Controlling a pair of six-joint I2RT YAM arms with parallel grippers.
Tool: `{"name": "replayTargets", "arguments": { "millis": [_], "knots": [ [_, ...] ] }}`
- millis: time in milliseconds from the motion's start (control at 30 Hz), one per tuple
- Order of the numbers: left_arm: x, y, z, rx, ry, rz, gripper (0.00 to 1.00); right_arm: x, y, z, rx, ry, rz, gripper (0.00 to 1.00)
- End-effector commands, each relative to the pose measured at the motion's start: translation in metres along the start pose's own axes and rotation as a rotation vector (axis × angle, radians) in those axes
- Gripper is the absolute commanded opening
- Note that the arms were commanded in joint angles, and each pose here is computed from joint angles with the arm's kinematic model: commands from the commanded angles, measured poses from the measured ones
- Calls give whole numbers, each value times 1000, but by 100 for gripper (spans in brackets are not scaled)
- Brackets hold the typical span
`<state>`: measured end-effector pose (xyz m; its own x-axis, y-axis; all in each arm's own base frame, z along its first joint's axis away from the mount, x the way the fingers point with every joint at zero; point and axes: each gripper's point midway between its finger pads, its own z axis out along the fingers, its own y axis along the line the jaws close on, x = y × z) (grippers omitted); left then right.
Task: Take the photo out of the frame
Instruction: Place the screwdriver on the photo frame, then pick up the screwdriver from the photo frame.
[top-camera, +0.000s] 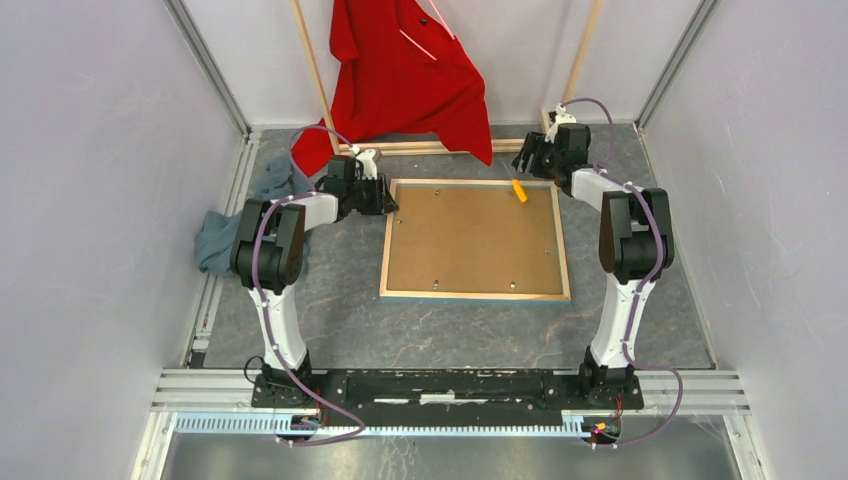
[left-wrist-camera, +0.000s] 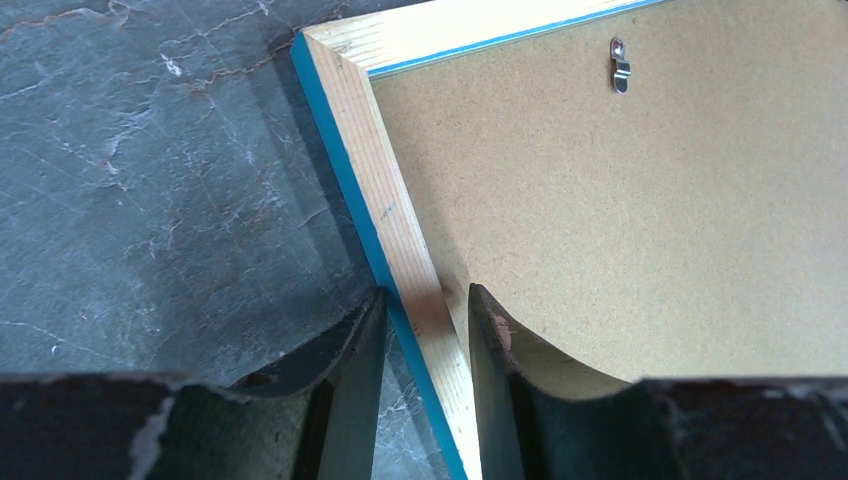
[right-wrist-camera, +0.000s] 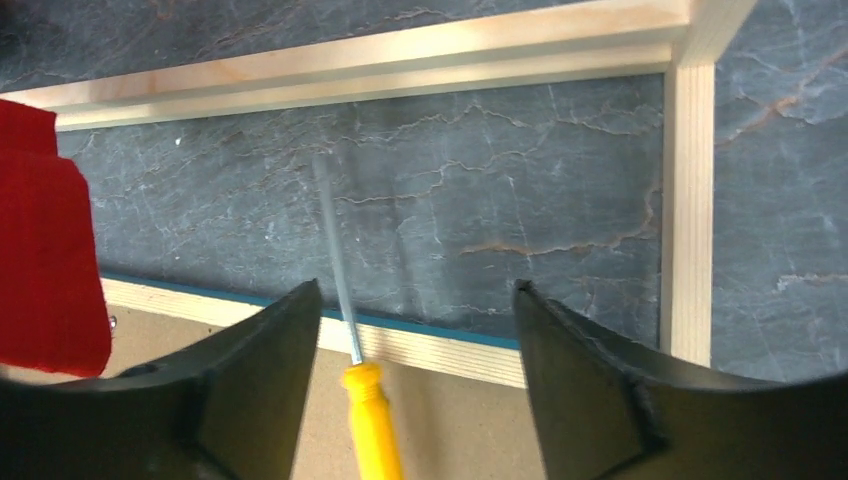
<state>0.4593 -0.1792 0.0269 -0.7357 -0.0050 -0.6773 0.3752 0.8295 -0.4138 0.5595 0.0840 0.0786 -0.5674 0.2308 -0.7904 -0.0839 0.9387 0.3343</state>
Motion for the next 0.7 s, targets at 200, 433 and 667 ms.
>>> {"name": "replayTargets", "arguments": {
  "millis": [200,433,667],
  "knots": [
    [24,7,4,-26,63,-22,43,-49,-22,-12,51,-79,-27,84],
    [24,7,4,-25,63,-22,43,-42,26,-45,-88,-110,-345,82],
    [23,7,4,-23,63,-20,43,-9,78,-70,-267,-126,-824,77]
  ]
}}
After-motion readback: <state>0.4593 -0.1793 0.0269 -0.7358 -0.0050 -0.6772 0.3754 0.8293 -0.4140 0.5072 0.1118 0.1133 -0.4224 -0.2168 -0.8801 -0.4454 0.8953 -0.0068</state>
